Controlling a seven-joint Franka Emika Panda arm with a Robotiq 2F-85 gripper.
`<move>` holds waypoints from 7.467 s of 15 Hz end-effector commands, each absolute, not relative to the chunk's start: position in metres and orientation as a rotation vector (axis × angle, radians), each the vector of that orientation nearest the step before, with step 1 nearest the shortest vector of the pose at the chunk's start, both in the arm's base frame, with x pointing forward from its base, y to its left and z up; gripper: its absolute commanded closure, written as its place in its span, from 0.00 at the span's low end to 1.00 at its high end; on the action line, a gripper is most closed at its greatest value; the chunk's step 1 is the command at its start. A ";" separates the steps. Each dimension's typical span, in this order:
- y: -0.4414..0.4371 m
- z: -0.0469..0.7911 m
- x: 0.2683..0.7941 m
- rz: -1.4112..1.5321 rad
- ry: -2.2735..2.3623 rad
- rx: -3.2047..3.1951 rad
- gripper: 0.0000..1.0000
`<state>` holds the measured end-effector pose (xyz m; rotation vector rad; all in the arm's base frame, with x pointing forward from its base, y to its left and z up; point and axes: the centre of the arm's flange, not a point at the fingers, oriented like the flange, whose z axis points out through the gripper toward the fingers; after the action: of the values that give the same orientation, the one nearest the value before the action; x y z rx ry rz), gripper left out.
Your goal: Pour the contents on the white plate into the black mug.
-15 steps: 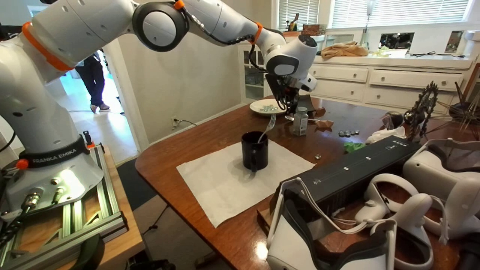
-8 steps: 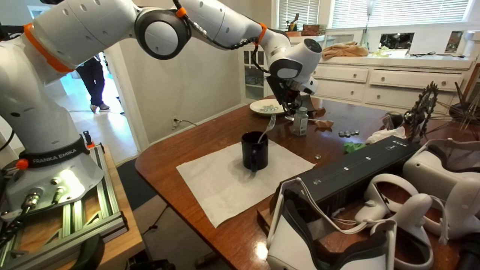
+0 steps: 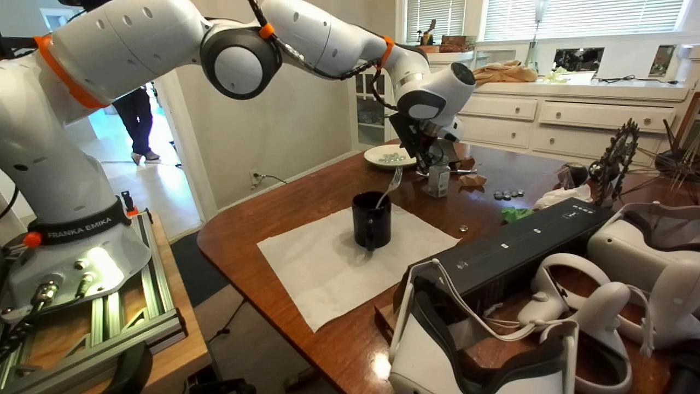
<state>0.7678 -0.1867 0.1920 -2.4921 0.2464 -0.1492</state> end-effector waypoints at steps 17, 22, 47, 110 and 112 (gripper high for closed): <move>-0.162 0.192 0.779 -0.141 0.233 -2.586 0.00; -0.139 0.185 0.791 -0.136 0.170 -2.647 0.00; -0.177 0.199 0.784 -0.175 0.241 -2.410 0.99; -0.339 0.322 0.465 -0.629 0.933 -2.110 0.98; -0.336 0.337 0.452 -0.670 0.936 -2.102 0.98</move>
<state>0.4801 -0.3567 0.3053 -2.1365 0.9337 -0.5716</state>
